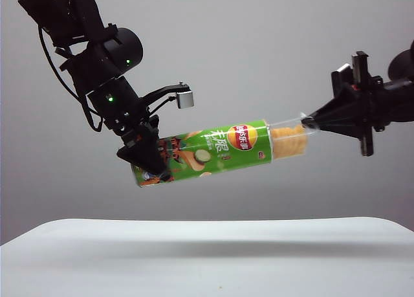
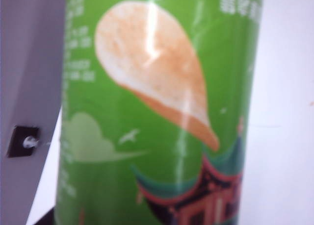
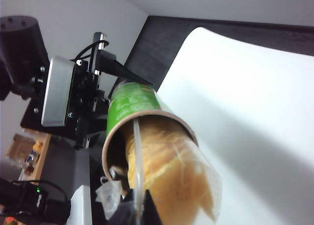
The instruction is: Pick up the green tub of chips from the desk, push the transparent container that's holding the chips and has slipped out back in, and finally put the chips back on the desk.
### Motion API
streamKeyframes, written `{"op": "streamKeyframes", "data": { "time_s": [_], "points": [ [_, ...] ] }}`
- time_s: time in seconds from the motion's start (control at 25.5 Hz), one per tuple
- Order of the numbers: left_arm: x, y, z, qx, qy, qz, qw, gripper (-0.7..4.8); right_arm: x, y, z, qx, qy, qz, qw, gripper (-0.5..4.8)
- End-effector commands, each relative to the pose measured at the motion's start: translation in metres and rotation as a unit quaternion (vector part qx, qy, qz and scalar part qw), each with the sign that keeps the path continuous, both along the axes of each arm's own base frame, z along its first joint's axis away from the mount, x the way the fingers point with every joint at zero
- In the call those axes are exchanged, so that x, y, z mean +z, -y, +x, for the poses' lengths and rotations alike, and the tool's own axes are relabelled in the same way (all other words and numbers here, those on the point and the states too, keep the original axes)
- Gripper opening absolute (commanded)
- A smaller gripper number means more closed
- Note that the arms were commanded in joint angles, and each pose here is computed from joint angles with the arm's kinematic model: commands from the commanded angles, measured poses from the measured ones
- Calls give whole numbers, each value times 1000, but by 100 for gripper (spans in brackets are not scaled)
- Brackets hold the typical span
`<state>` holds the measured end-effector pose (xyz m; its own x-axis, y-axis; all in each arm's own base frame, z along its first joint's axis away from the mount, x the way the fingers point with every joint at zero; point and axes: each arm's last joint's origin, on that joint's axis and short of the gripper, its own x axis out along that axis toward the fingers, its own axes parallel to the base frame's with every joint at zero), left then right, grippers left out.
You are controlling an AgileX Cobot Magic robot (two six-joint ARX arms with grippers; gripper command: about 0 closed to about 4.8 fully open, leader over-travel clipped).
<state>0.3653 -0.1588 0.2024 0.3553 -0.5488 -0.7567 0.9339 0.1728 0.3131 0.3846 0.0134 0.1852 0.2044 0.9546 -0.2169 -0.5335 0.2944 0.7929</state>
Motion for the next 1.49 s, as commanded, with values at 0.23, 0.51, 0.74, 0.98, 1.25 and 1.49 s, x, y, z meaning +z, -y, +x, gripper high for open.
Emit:
{"op": "streamKeyframes", "data": {
  "time_s": [0.23,0.51,0.74,0.98,1.25,1.49],
  "points": [
    [13,13,3,-25,32,-70,997,241,1,-34,-2,32,9,-18,999,-7],
    [15,23,0,-38,37,-84,995,242,2,-51,-2,46,14,-22,999,-7],
    [14,24,0,-34,36,-77,996,241,2,-48,-1,38,19,-29,999,-4],
    [9,18,-2,-4,38,-11,999,241,3,-27,2,10,19,-30,999,193],
    [-3,1,3,31,12,33,999,241,4,9,2,-25,9,-16,1000,193],
    [-49,-14,8,44,-90,65,993,247,0,27,-4,-41,-9,-15,999,193]
  ]
}}
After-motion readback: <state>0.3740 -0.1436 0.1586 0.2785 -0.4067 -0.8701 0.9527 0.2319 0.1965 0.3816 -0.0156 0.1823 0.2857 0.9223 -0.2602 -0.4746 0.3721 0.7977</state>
